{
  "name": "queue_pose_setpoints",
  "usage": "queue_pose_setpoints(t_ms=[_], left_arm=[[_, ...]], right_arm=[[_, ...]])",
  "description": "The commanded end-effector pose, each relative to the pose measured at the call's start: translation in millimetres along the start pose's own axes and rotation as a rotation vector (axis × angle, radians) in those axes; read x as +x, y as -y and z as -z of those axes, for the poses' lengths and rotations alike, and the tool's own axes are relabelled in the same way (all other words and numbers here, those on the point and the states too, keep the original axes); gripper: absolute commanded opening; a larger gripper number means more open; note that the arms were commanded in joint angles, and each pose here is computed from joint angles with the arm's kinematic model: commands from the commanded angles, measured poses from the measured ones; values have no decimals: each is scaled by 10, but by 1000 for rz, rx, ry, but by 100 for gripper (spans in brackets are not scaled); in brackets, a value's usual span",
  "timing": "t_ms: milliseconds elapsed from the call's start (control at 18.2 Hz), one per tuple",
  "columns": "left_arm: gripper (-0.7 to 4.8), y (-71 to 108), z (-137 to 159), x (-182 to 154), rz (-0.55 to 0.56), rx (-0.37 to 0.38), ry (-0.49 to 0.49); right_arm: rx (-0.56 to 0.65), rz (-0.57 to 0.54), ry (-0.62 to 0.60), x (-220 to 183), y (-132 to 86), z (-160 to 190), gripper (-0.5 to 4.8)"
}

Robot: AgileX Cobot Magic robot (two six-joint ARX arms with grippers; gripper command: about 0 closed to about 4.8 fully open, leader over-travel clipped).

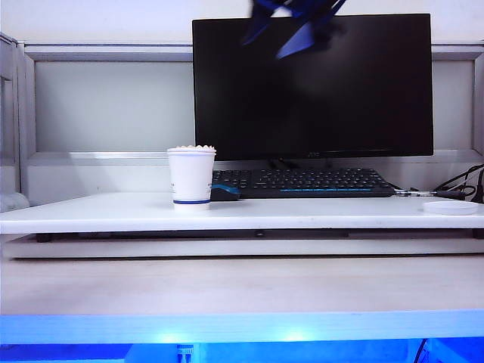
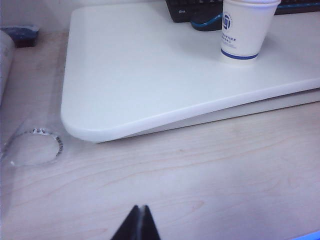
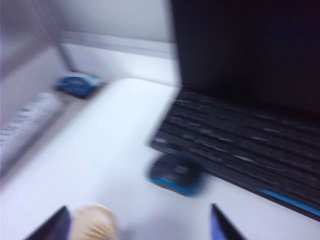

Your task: Pick up the badminton from the table and put it into the white paper cup.

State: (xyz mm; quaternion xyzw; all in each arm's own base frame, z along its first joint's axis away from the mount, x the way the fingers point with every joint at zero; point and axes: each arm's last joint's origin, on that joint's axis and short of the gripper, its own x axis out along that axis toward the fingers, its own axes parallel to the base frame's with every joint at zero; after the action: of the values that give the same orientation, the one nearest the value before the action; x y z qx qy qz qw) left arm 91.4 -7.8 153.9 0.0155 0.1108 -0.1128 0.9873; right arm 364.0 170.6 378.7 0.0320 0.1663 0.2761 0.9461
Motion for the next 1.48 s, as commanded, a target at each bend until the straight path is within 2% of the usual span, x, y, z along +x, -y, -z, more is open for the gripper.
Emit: queue_pose_setpoints(t_ms=[55,110,275,495,660,934,1209,1374,1484], left_arm=[[-3,-7,28,5,-23,-2,-20],[-3,-13,29,5,-43,1,-21],[-3,-26,29,4,-88,26,-25],[-4,-45,30,1,-155,28,-30],[-5,-47,28,1,-161,28,-28],[-5,-64,-57,-3,-212,37,58],[-5,-66,-146,-14,-216,46,150],[-5,-65,-163,-16,-214,48,168],[-5,-64,-164,-16,-210,49,169]], right_arm=[[-82,90,15,-329,30,-156,291],[-86,101,28,-423,25,-203,281],[-118,129,85,-714,23,-347,178],[-128,230,105,-1077,83,-437,116],[-116,285,153,-1430,157,-253,-3],[-95,371,213,-1896,138,333,-3],[-62,366,299,-2174,88,887,-3],[-32,368,321,-2292,73,1220,-3],[-14,407,338,-2348,86,1489,-3]])
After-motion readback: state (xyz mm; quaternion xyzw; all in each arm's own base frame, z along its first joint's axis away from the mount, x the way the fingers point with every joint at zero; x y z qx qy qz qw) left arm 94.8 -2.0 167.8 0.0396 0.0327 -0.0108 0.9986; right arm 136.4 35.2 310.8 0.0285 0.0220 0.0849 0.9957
